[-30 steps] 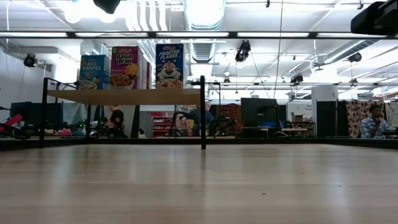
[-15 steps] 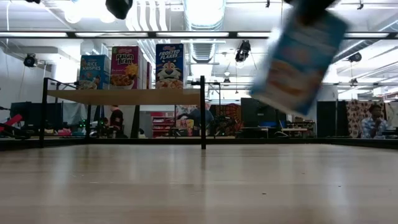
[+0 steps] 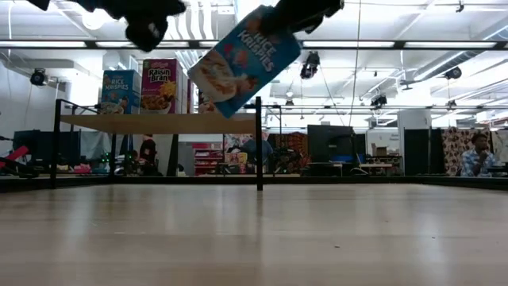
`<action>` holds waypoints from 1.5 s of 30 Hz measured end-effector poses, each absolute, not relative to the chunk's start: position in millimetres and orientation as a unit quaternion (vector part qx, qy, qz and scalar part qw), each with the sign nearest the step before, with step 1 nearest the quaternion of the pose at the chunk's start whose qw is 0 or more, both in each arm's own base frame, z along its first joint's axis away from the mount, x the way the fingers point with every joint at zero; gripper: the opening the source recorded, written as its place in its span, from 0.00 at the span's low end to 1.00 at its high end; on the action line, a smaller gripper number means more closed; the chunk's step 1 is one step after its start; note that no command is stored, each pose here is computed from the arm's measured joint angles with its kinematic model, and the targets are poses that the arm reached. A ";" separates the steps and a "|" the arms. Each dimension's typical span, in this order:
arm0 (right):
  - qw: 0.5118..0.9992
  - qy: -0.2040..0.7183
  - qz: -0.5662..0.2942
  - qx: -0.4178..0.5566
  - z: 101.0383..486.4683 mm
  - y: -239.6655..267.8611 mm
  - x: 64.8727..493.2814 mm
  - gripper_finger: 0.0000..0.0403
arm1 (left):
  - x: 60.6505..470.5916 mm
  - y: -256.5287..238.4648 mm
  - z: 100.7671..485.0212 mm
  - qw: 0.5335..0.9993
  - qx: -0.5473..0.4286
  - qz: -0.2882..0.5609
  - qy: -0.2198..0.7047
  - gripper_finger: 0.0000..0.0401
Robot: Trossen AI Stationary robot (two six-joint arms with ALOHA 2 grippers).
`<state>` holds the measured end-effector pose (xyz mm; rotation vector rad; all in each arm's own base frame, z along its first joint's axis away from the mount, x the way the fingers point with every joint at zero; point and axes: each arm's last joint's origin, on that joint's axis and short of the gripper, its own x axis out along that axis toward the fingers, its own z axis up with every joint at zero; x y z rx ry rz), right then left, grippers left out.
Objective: Stack cereal on shelf
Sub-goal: Put the light blue cereal box on the shelf
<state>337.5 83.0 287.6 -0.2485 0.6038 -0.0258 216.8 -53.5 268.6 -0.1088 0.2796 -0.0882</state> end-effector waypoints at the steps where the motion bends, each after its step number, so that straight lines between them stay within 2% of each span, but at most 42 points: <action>1: 0.950 0.289 -0.018 -0.119 286.2 79.5 339.1 0.31 | 215.9 -53.6 266.2 0.985 -0.064 -0.041 0.152 0.00; 7: 0.955 0.276 -0.038 -0.103 276.7 64.1 342.8 0.31 | 217.8 -57.5 259.1 0.980 -0.075 -0.044 0.178 0.01; 11: 0.956 0.274 -0.043 -0.092 268.5 61.8 342.0 0.30 | 219.8 -58.0 262.4 0.985 -0.050 -0.051 0.156 0.08; 18: 0.956 0.277 -0.048 -0.079 264.0 60.9 340.9 0.30 | 227.5 -59.9 265.8 0.991 -0.026 -0.054 0.117 0.35; 22: 0.958 0.271 -0.048 -0.077 265.1 61.0 341.6 0.30 | 244.6 -62.2 256.7 0.995 -0.011 -0.014 0.094 0.53; 26: 0.958 0.271 -0.049 -0.076 265.0 61.0 341.6 0.30 | 259.1 -63.5 242.4 0.993 0.020 0.029 0.111 0.64; 29: 0.958 0.271 -0.048 -0.077 265.0 61.0 341.6 0.30 | 267.6 -64.7 241.0 0.991 0.033 0.048 0.118 0.67; 34: 0.958 0.271 -0.048 -0.078 265.0 61.2 341.5 0.30 | 274.9 -64.7 239.6 0.984 0.064 0.081 0.145 0.67; 45: 0.958 0.271 -0.048 -0.079 264.9 61.2 341.5 0.29 | 275.1 -60.9 230.1 0.979 0.069 0.096 0.166 0.66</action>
